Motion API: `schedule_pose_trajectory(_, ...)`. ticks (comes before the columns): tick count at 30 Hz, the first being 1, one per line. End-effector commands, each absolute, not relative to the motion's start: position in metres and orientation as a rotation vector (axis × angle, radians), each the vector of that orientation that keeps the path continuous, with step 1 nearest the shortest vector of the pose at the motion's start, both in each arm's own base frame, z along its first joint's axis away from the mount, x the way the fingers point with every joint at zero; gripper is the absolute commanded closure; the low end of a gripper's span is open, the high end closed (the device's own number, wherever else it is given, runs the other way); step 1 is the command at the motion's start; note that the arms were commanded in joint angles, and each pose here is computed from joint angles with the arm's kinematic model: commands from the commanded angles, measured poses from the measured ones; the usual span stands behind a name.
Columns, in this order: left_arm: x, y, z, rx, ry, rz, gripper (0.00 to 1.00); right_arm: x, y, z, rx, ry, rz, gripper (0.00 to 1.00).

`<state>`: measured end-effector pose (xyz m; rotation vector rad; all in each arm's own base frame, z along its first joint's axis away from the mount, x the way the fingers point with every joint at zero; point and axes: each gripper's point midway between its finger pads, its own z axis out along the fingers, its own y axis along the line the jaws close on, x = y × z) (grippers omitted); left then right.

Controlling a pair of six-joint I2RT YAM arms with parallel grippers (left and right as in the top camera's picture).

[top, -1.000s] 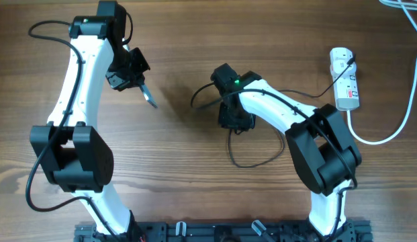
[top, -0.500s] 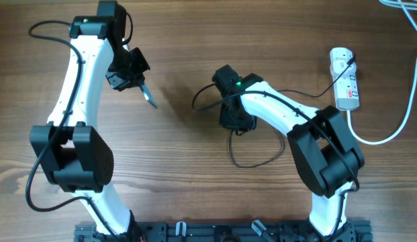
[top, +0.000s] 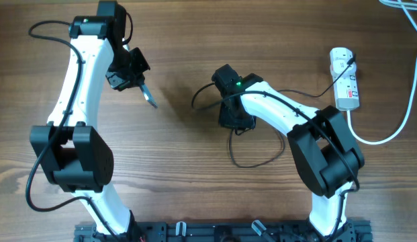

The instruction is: Plug charger to phone and switch on socket

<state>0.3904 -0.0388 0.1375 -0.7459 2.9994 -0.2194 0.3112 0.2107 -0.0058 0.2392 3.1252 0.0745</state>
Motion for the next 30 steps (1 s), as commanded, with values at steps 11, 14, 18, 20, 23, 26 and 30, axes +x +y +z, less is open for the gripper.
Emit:
schedule_pose_trajectory(11,0.393,-0.039,0.154,-0.744,2.947,-0.227,0.96,0.303,0.2,-0.029,0.238,3.148,-0.025,0.88)
schedule_pose_trajectory(14,0.393,-0.039,0.154,-0.744,2.947,-0.227,0.96,0.303,0.2,-0.029,0.235,3.147,-0.024,0.9)
schedule_pose_trajectory(18,0.396,-0.047,0.156,-0.724,2.945,-0.299,0.96,0.303,0.207,-0.026,0.216,3.16,0.036,0.95)
schedule_pose_trajectory(20,0.401,-0.059,0.159,-0.656,2.943,-0.408,0.96,0.302,0.214,-0.02,0.19,3.169,0.098,0.96)
schedule_pose_trajectory(23,0.41,-0.082,0.168,-0.505,2.91,-0.61,0.96,0.301,0.225,0.0,0.11,3.154,0.216,0.96)
schedule_pose_trajectory(26,0.423,-0.101,0.18,-0.447,2.838,-0.793,0.96,0.299,0.238,0.03,0.014,3.124,0.363,0.96)
schedule_pose_trajectory(30,0.434,-0.128,0.203,-0.343,2.729,-1.056,0.96,0.284,0.253,0.081,-0.155,3.067,0.592,0.96)
